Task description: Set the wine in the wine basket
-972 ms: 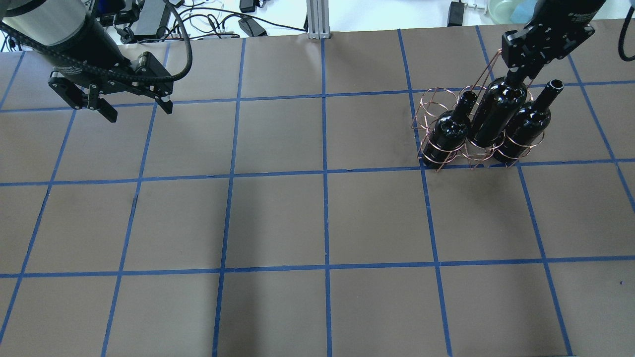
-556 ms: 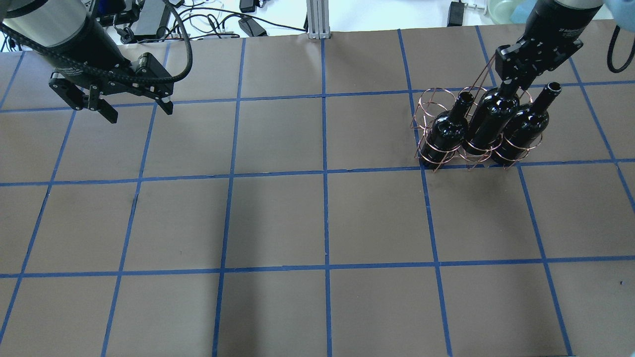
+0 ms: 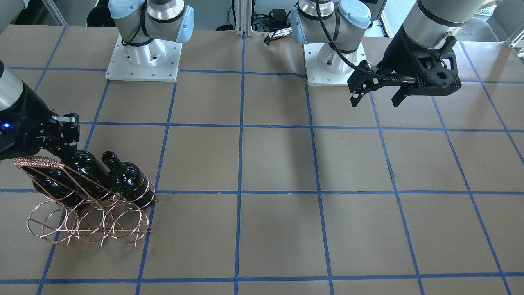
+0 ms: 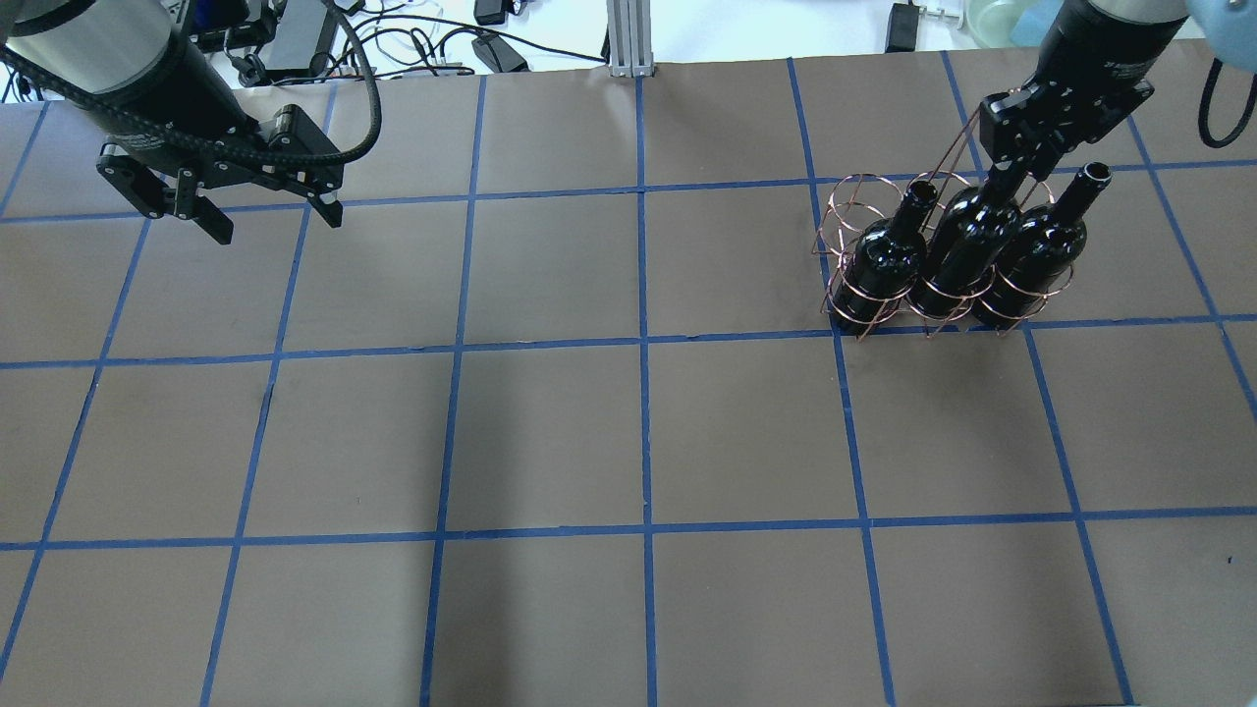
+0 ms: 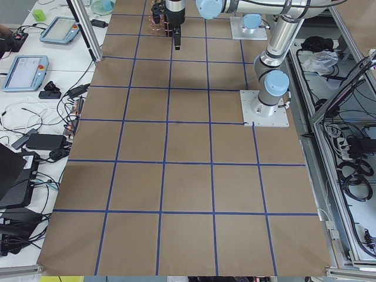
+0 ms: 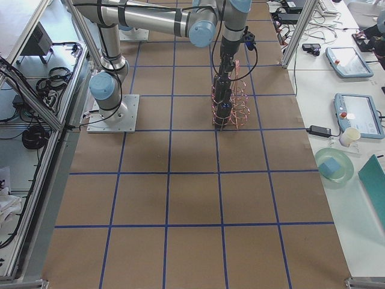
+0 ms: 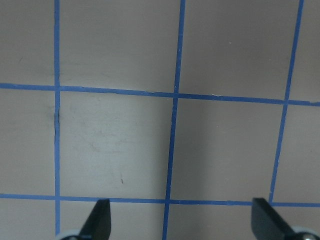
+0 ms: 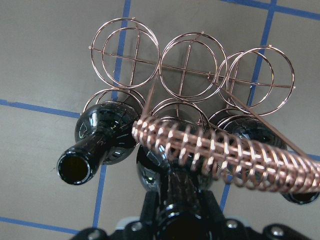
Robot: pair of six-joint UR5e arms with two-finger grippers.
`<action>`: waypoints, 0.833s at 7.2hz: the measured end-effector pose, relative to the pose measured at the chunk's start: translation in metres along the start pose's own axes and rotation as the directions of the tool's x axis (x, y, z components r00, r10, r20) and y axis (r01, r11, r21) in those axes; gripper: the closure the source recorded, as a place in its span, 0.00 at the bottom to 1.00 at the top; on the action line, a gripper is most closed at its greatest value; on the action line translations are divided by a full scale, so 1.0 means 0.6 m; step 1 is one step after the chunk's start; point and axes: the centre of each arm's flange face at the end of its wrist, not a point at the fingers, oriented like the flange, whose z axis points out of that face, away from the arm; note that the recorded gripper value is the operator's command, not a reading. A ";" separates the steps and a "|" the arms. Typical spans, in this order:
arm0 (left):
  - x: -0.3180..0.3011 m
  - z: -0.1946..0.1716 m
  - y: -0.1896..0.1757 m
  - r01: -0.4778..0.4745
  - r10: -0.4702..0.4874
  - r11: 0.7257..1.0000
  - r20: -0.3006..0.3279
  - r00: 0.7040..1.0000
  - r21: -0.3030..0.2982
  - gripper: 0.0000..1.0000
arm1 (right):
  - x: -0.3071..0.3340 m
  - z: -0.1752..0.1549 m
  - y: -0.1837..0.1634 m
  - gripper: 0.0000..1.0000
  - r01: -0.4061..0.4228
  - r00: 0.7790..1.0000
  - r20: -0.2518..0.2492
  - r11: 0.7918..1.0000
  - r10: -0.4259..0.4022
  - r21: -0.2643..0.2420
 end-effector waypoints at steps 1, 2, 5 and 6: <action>0.000 -0.001 0.000 0.000 0.000 1.000 0.001 1.000 0.001 0.00 | -0.001 -0.005 0.003 0.00 0.001 1.000 -0.004 1.000 -0.001 0.002; 0.000 -0.002 0.001 0.000 0.000 1.000 0.002 1.000 0.003 0.00 | -0.003 -0.018 0.009 0.00 -0.001 1.000 -0.008 1.000 0.001 0.015; 0.004 -0.008 0.007 -0.005 0.005 1.000 0.005 1.000 0.010 0.00 | -0.042 -0.115 0.066 0.00 -0.044 0.998 -0.028 0.992 0.048 0.116; 0.024 -0.011 0.015 -0.027 0.027 1.000 0.006 1.000 0.015 0.00 | -0.077 -0.140 0.088 0.00 -0.081 0.996 -0.024 0.987 0.085 0.136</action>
